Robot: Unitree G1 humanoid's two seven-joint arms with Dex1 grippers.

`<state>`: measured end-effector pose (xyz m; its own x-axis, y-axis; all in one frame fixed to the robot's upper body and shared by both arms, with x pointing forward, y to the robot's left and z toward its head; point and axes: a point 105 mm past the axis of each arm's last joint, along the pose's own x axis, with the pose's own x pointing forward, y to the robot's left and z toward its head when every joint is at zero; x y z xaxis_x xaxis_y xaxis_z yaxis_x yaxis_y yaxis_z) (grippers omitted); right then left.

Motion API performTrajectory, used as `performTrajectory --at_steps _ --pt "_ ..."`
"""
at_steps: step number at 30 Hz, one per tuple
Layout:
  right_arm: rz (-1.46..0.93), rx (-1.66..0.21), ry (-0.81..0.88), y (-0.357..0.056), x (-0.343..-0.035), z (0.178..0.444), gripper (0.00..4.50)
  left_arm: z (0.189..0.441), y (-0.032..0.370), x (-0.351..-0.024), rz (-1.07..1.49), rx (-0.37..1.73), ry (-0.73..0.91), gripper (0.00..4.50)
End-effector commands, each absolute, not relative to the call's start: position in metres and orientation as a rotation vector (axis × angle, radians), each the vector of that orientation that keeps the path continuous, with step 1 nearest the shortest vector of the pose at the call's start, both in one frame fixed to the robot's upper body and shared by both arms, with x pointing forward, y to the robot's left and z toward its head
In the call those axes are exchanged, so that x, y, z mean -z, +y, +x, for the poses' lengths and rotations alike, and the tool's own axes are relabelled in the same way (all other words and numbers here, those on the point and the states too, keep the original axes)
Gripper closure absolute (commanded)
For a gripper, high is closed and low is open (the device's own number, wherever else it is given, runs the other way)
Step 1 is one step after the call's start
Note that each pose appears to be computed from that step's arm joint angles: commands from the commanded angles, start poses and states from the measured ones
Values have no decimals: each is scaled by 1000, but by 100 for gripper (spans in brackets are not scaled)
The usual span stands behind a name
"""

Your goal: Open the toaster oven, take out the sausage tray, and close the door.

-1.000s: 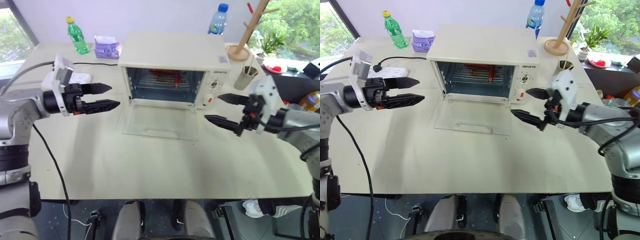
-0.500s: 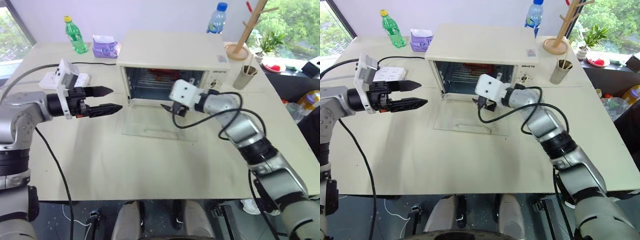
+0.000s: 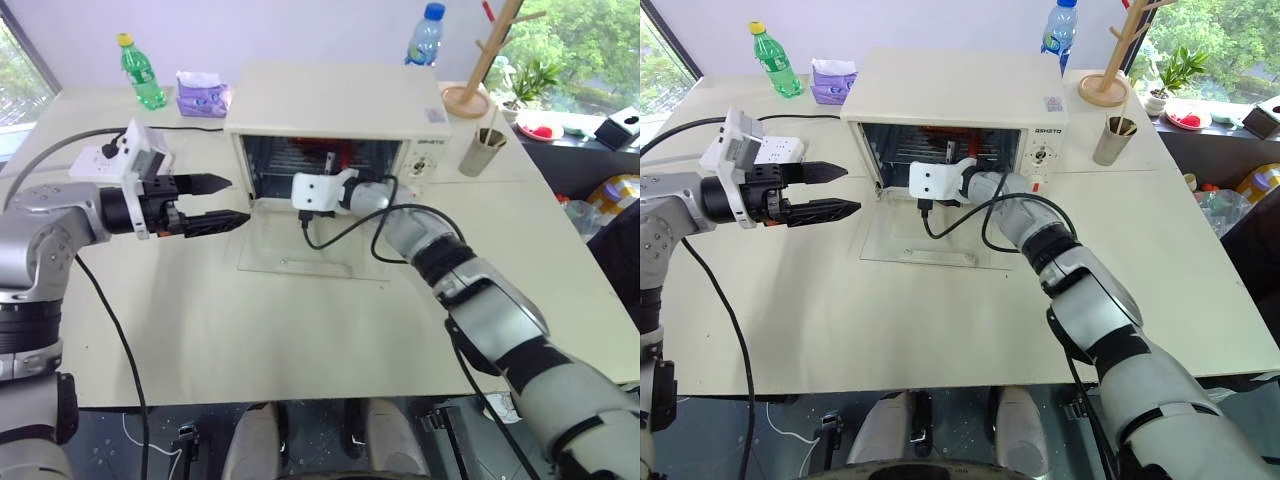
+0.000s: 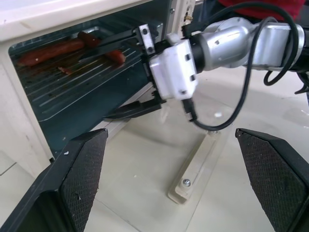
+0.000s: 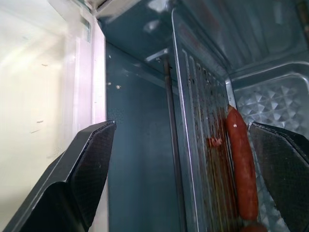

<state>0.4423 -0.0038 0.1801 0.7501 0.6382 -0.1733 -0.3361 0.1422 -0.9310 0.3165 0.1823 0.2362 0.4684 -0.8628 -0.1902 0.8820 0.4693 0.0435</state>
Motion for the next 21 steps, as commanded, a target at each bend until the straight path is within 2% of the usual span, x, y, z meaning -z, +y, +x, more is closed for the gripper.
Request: performTrajectory --at_steps 1,4,5,7,11,18,19,20,21 --pt "-1292 -673 -367 3 -198 447 0 313 180 -248 173 1081 96 1" --pt "-1304 -635 -347 1 -197 453 0 315 179 -248 171 1080 93 1" --pt "-1308 -621 -343 0 -197 455 26 315 179 -248 170 1080 92 0" --pt "-1310 -609 -343 0 -198 456 82 316 177 -247 168 1082 91 0" --pt "-1309 -602 -349 0 -199 457 280 317 176 -247 163 1086 90 0" --pt "-1308 -606 -338 -1 -194 457 280 319 173 -247 160 1098 87 0" --pt "-1310 -606 -336 -2 -193 457 337 320 172 -247 159 1100 88 0" --pt "-1312 -607 -336 -2 -193 457 362 320 172 -246 157 1102 89 0" --pt "-1312 -607 -336 -2 -192 457 415 320 172 -246 155 1104 90 0"
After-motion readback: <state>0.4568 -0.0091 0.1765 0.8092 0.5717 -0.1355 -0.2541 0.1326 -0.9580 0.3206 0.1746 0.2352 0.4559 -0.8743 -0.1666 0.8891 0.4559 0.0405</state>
